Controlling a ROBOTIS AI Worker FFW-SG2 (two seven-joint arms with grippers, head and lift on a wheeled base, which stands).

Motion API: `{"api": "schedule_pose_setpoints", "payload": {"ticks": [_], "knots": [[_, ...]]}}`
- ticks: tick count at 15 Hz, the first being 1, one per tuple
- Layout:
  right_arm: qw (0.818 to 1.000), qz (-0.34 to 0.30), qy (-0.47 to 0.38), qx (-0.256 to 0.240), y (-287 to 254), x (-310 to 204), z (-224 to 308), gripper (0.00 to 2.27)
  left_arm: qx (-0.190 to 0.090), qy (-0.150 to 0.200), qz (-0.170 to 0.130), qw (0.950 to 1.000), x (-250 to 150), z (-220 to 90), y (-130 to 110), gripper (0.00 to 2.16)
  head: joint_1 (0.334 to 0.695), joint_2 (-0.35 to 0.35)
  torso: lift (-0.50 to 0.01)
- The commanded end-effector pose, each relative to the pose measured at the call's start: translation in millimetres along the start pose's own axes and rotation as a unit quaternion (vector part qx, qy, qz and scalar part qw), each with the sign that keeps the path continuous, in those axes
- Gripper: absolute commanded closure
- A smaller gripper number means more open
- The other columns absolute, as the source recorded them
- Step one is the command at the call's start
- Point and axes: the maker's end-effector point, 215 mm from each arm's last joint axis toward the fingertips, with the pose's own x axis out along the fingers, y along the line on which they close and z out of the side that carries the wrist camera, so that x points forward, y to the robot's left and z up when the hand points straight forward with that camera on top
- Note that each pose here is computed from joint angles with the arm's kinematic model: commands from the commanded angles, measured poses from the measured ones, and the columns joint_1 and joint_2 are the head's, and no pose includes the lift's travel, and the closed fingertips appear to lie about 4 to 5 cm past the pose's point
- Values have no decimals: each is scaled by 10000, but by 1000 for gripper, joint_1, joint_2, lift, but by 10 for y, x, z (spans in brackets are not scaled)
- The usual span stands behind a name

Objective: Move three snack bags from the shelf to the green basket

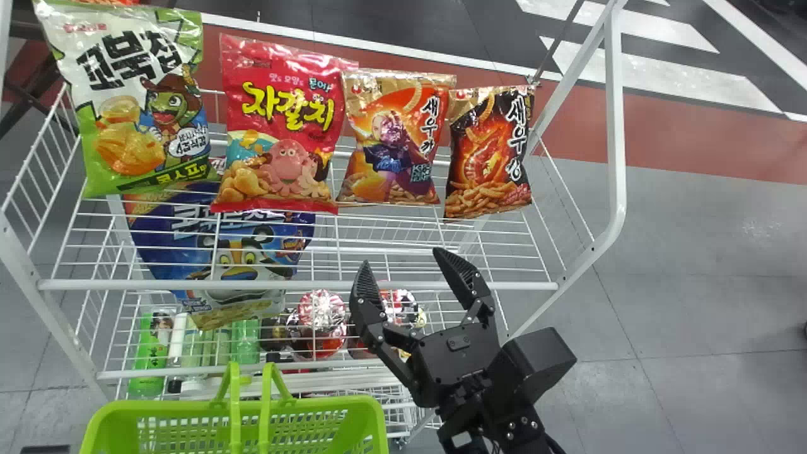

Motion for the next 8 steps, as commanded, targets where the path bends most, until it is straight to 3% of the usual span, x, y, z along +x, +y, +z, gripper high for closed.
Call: {"api": "schedule_pose_setpoints", "payload": {"ticks": [1, 8], "knots": [[10000, -3, -3, 1, -1, -1, 4, 140, 0, 1, -1, 10000, 0, 0, 0, 2057, 695, -328, -49], [10000, 40, -34, -4, 34, 145, 43, 140, -3, 37, -4, 10000, 32, -27, -12, 2057, 695, -329, -49]]}}
